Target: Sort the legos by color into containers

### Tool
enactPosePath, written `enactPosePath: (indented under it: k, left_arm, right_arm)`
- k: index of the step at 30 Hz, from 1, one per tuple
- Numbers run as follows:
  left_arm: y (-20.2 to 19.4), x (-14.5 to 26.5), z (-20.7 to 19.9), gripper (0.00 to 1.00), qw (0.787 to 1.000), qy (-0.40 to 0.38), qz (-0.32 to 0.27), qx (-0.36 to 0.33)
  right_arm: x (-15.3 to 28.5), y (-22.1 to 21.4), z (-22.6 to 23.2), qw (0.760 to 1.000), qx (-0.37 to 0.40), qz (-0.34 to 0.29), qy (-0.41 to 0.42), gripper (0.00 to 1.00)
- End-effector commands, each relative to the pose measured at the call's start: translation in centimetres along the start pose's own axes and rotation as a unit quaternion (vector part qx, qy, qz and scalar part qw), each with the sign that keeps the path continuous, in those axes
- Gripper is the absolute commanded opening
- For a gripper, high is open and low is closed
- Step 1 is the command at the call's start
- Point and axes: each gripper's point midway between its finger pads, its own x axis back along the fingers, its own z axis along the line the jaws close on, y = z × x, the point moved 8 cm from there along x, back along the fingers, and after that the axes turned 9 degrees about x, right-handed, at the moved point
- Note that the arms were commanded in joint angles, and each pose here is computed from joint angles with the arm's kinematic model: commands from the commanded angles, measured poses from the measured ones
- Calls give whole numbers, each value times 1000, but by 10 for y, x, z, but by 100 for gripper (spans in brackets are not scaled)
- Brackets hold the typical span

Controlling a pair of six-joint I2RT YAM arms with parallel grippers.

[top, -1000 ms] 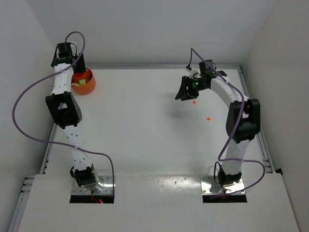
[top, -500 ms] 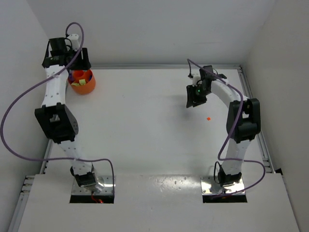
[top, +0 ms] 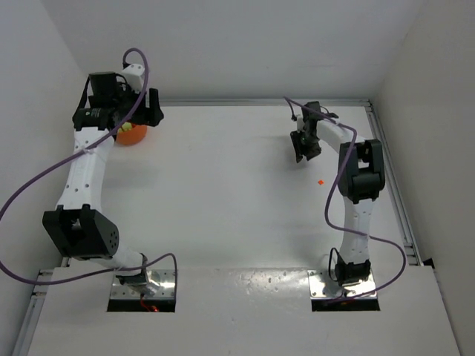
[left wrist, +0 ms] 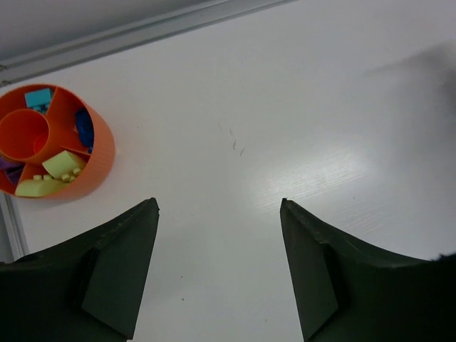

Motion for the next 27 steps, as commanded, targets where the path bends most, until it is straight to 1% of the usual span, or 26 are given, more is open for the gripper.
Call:
enactPosePath:
  k: [1,4,8,12,15,17,21,22,24,27]
  left_arm:
    - [-3,8,-1,75,1000,2,-5,8]
    - [-7,4,-3,76,1000,-9,-5,24]
    - [-7,4,-4,77,1000,-15,-5,24]
    - [-9,0,-3,79,1000,-15,0,26]
    - [-10,-3,-2,79,999,-15,4,27]
    - [-7,-2,-2,79,1000,-15,0,26]
    - [-7,-2,-2,79,1000,-15,0,26]
    - [-7,-2,-3,79,999,-15,0,30]
    - [-7,-2,-3,79,999,-15,0,30]
    - [-7,-2,-3,80,999,-15,0,30]
  right_arm:
    - [-3,14,-8,1000,6,-18,-25,44]
    - [-10,20,-10,999,6,-25,-31,45]
    - [-26,23,-12,999,6,-16,-29,45]
    - [-31,28,-13,999,6,-19,-30,45]
    - [-40,29,-12,1000,6,-10,-21,41]
    - [-46,26,-12,1000,6,0,-18,36]
    - [-44,19,-10,1000,6,5,-17,29]
    - [-48,12,-8,1000,6,16,-14,29]
    - [-40,10,-9,1000,6,14,-19,28]
    - [-42,-2,-5,999,5,31,-15,28]
